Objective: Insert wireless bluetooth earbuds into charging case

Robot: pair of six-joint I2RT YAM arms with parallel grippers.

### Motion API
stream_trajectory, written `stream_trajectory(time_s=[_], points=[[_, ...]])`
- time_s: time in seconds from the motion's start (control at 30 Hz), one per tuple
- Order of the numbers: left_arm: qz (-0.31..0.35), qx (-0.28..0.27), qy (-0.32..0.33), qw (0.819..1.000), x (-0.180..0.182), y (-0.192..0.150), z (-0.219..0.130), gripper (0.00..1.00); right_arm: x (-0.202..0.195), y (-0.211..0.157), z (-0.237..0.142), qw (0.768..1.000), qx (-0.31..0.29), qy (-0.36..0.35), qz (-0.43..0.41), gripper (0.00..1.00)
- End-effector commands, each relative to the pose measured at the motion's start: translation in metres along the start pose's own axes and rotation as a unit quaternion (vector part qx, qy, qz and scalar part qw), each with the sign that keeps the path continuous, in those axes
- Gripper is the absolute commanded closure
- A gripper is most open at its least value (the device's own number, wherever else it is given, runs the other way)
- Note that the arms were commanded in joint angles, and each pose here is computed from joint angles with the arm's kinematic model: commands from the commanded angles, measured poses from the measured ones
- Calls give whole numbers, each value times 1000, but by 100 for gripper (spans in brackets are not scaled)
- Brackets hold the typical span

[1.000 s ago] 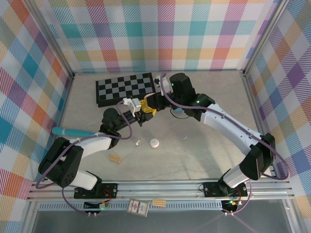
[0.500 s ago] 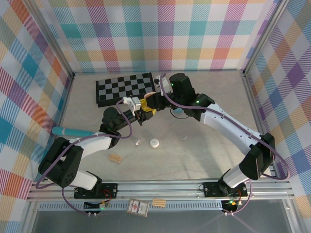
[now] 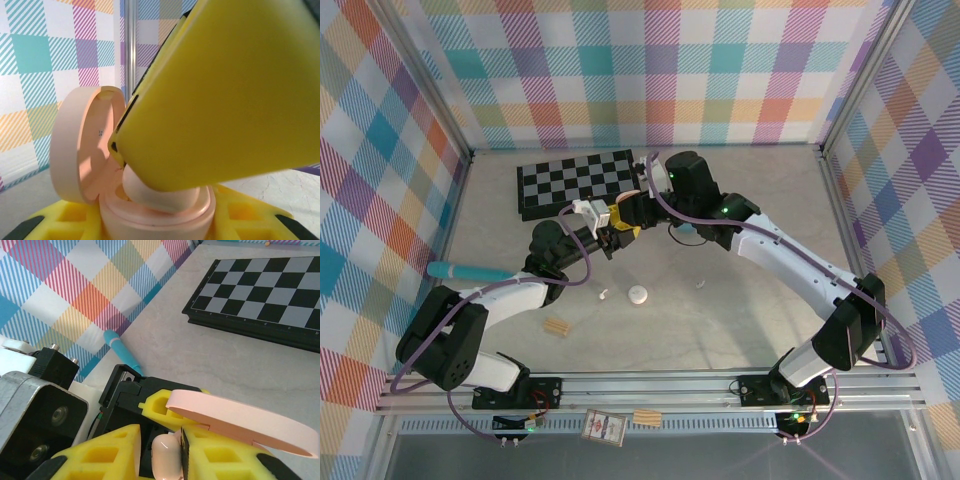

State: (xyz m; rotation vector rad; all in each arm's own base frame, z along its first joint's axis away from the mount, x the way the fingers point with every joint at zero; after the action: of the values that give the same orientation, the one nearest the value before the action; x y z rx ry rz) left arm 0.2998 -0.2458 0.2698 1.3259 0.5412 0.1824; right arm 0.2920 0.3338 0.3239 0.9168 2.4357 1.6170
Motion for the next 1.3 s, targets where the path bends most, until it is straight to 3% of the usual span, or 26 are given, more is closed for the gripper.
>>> stream_trajectory(time_s=[0.0,0.53,0.7,0.9,1.1,1.27], points=[[31,-42,-36,998,-20,30,2,68,-4,8,-6,1000,-6,-23,-11,70],[35,-41,-28,998,-18,27,0,68,11,22,-41,996,-66,-19,-53,60],[42,-37,-32,998,-21,26,-2,68,1,33,-61,993,-91,-60,-49,56],[50,-33,-41,997,-24,25,-3,69,-29,39,-52,991,-38,-125,-31,48],[53,-37,-46,997,-28,26,-6,68,-36,37,-27,993,18,-116,-31,42],[52,-38,-41,997,-28,30,-7,68,-38,25,-29,991,54,-121,-33,39]])
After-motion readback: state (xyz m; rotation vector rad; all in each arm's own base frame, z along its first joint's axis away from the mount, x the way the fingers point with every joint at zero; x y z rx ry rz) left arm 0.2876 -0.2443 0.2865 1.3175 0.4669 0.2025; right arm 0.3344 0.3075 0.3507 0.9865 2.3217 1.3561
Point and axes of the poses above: each hand's point on the last joint's axis, 136 mm out from that joint toward the fingers, its own z axis out along the fingers, its own x axis along the line the jaws close on, y = z × x, the point moved 3 cm from there along -z, back along the fingers, and after that the axes turned 15 degrees about -z, right-handed, at the moved point
